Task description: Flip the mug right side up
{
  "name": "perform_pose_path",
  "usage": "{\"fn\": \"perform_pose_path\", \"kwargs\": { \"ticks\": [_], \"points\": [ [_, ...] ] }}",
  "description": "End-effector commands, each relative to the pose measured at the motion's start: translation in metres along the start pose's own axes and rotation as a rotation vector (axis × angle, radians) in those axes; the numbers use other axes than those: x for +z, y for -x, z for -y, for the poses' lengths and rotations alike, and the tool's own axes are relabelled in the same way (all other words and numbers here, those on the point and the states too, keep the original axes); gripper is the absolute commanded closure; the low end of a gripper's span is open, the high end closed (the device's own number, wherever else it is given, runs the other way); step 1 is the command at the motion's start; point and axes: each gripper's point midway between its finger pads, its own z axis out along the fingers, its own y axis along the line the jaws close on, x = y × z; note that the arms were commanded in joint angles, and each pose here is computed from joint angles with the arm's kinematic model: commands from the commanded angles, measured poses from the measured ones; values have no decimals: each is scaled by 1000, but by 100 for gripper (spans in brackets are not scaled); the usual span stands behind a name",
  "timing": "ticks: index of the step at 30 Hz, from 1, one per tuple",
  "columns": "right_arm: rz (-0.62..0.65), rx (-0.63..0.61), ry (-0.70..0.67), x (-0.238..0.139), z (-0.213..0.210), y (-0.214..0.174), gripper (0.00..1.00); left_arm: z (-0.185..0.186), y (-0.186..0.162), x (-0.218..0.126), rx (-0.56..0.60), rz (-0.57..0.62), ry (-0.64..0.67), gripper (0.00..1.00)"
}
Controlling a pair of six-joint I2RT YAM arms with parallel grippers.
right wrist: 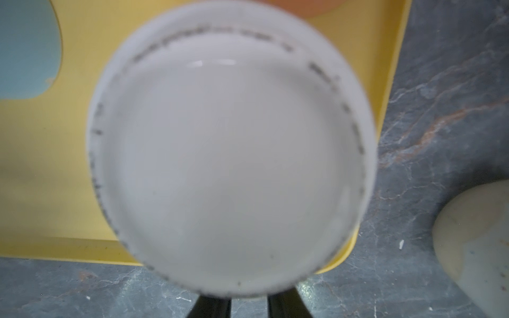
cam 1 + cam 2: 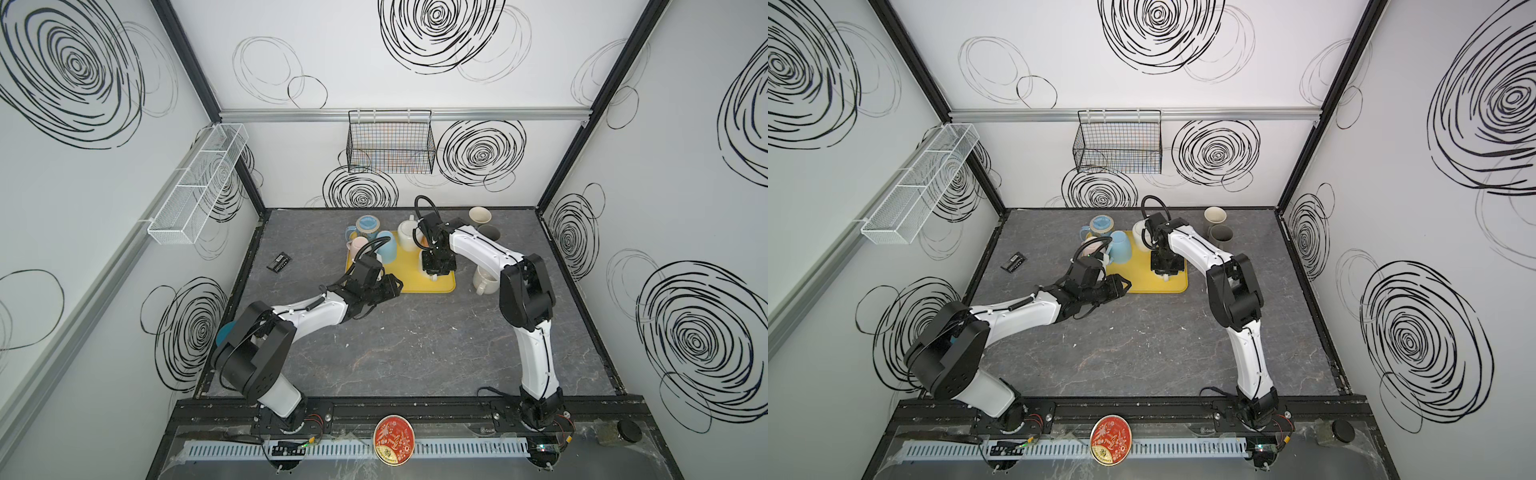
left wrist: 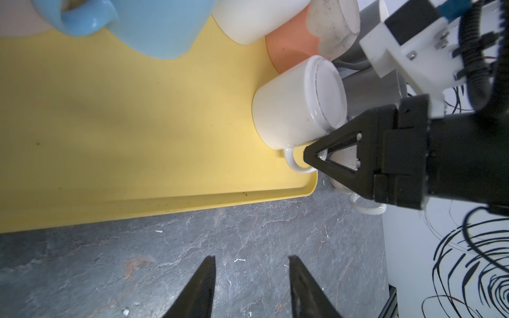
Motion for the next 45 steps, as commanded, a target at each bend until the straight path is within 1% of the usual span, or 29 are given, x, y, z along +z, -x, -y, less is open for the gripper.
{"fn": "perform_pose_path", "kwargs": {
  "ticks": [1,7,11,14,21,24,28,31,34,35,36,39,42,45],
  "points": [
    [-12,-6,-21,2,5,1,83,10,13,1,24,27,-32,53],
    [16,-28,2,-7,1,7,100,10,16,-1,22,32,-41,53],
    [89,-38,84,-26,-12,17,100,14,22,-5,21,52,-69,53],
    [165,-39,170,-48,-25,28,100,17,29,-9,10,75,-90,53],
    [319,-40,396,-101,-55,42,100,25,50,-29,17,152,-127,53],
    [385,-62,538,-130,-74,47,100,34,65,-45,9,209,-175,49],
    [500,-103,785,-179,-101,51,100,43,89,-72,-20,297,-229,43],
    [580,-120,957,-216,-114,52,100,57,106,-92,-47,341,-309,40],
    [606,-152,1075,-243,-125,51,100,72,123,-114,-82,390,-413,39],
    [604,-171,1107,-249,-130,50,100,75,125,-117,-97,387,-429,39],
    [602,-189,1136,-257,-134,48,100,85,132,-126,-93,406,-477,38],
    [600,-223,1198,-273,-142,44,100,95,143,-135,-142,409,-556,39],
    [603,-234,1252,-286,-146,41,100,100,152,-146,-208,433,-650,41],
    [605,-248,1293,-297,-149,38,100,105,159,-152,-228,434,-710,44]
  ]
}}
